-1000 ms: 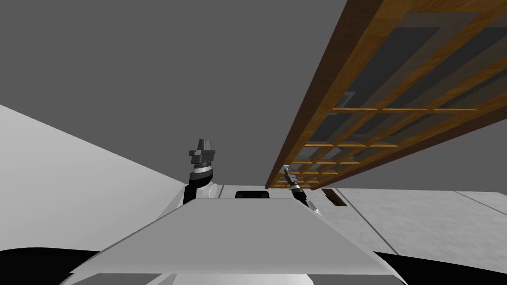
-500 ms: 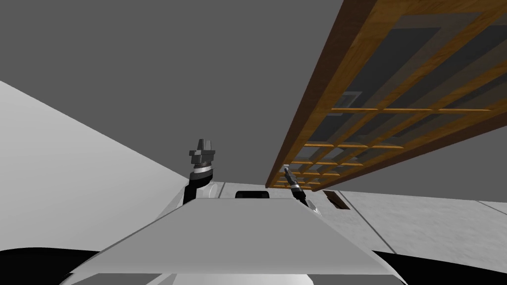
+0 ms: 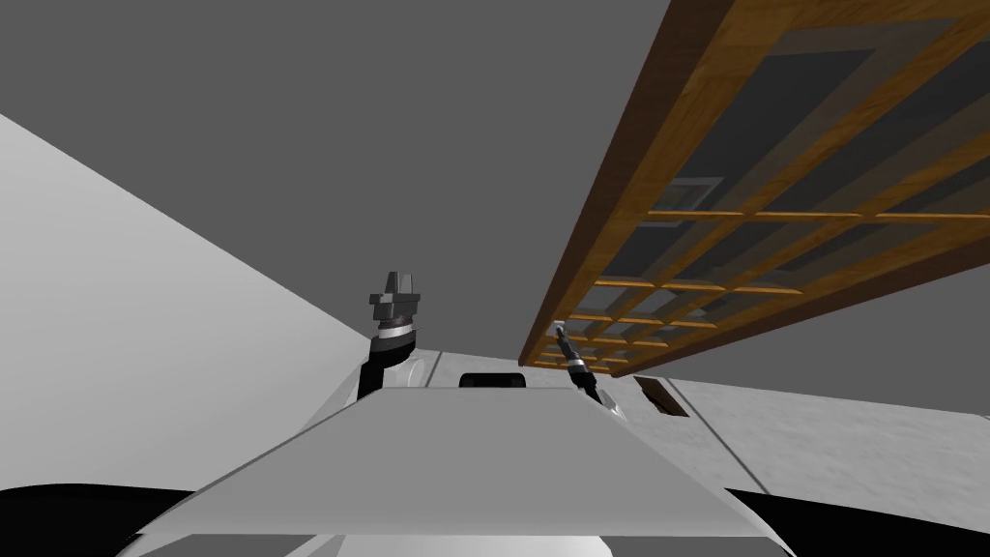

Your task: Pull the door open

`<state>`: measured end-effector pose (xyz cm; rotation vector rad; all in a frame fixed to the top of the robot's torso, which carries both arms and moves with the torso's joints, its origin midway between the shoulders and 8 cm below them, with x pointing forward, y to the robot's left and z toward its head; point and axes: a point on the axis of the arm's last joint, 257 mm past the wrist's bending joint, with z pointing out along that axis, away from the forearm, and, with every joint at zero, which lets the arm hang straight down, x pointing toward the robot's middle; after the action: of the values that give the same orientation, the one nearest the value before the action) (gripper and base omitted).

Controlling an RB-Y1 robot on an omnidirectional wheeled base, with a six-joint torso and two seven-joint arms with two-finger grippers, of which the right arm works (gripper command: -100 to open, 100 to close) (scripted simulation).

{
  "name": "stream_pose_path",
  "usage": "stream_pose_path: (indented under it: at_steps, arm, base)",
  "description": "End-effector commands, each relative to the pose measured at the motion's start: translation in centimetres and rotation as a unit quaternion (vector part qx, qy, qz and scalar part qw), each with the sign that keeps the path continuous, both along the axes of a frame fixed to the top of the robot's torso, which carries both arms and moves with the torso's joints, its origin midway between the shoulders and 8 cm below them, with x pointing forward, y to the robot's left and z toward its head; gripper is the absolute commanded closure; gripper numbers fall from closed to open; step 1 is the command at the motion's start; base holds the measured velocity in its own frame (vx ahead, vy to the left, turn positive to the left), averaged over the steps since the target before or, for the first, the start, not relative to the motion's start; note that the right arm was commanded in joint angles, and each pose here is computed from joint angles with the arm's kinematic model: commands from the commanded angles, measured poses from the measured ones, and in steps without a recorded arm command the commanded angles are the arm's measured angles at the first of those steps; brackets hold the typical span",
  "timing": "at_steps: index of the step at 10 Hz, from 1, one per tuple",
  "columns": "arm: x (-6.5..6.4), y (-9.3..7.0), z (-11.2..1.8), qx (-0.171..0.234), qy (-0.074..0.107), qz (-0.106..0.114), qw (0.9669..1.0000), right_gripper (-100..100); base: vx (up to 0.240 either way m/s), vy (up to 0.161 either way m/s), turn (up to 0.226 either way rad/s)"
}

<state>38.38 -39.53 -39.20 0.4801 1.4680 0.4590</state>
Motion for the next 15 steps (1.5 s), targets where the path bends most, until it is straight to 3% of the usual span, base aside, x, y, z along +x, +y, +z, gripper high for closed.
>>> stream_pose_path:
  at_steps: [1, 3, 8, 12, 13, 14, 15]
  arm:
    - [0.0, 0.4, -0.3, 0.023, 0.001, 0.001, 0.9997, 100]
    - [0.2, 0.3, -0.2, 0.045, -0.001, -0.001, 0.9990, 100]
    - [0.6, -0.1, -0.1, 0.116, -0.007, -0.009, 0.9932, 100]
    - [0.9, -0.4, 0.0, 0.184, -0.014, -0.016, 0.9827, 100]
    - [0.9, -0.4, 0.0, 0.188, -0.014, -0.016, 0.9820, 100]
    - [1.1, -0.5, 0.0, 0.211, -0.017, -0.018, 0.9773, 100]
    - [1.1, -0.5, 0.0, 0.212, -0.017, -0.018, 0.9770, 100]
  base:
    - [-0.038, -0.024, 0.043]
    - [-0.034, -0.018, 0.048]
    - [-0.038, -0.021, 0.059]
    - [-0.044, -0.023, 0.070]
    - [-0.029, -0.021, 0.032]
    - [-0.040, -0.017, 0.067]
    - [-0.030, -0.012, 0.027]
